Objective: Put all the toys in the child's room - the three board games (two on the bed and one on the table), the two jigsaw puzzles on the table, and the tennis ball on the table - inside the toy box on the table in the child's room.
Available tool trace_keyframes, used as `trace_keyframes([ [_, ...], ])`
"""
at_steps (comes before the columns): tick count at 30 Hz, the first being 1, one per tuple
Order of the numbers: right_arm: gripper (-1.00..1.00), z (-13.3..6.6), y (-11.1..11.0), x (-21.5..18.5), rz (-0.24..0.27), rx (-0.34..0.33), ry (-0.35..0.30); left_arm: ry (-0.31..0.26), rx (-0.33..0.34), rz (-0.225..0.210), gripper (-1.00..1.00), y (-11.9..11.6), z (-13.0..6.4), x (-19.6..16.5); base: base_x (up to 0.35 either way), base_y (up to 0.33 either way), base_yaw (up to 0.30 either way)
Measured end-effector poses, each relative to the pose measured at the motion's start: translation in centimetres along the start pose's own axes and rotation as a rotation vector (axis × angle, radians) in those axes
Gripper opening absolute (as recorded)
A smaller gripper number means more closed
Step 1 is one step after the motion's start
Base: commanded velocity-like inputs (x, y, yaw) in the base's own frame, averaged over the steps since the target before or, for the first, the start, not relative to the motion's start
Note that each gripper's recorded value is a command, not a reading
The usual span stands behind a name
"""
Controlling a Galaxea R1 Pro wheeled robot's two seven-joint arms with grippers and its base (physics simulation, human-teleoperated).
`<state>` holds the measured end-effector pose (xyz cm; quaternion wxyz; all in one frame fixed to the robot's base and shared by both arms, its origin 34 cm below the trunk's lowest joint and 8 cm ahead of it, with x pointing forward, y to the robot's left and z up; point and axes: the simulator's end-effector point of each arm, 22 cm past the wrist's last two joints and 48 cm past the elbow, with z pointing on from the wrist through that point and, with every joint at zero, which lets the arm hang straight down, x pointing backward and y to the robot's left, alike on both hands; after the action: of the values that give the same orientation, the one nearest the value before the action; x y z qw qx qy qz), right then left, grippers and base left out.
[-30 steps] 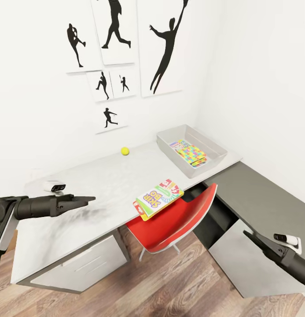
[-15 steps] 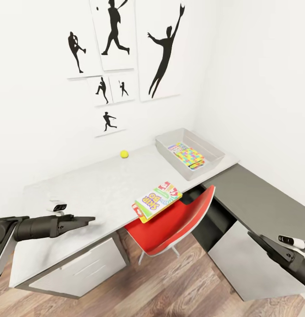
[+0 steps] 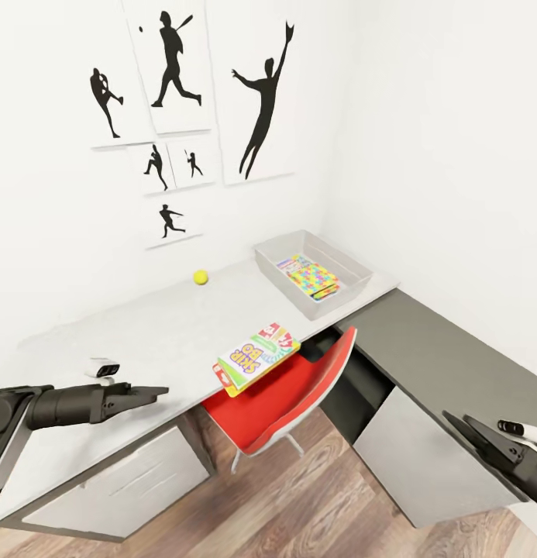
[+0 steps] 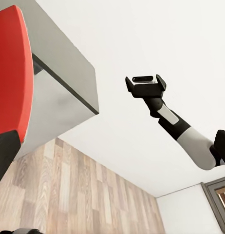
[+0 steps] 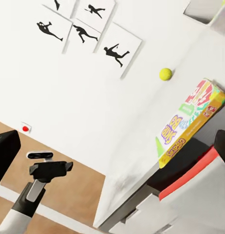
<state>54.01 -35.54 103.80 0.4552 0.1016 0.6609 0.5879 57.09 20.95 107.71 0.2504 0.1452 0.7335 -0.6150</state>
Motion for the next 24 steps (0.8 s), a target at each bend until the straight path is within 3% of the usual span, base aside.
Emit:
trace_keyframes([
  [5,1.0,-0.1,-0.1,-0.2,-0.003,0.008,-0.005,-0.005,-0.002,-0.003,1.0,0.1,0.4,0.0,0.0,-0.162,-0.015],
  [18,1.0,-0.1,-0.2,-0.2,-0.003,0.011,-0.008,-0.019,-0.025,-0.017,1.0,1.0,1.3,0.1,0.0,-0.014,-0.001],
  [24,1.0,-0.1,-0.2,-0.2,-0.003,0.012,-0.008,-0.023,-0.079,-0.048,1.0,2.7,1.1,0.4,0.0,0.0,-0.001],
])
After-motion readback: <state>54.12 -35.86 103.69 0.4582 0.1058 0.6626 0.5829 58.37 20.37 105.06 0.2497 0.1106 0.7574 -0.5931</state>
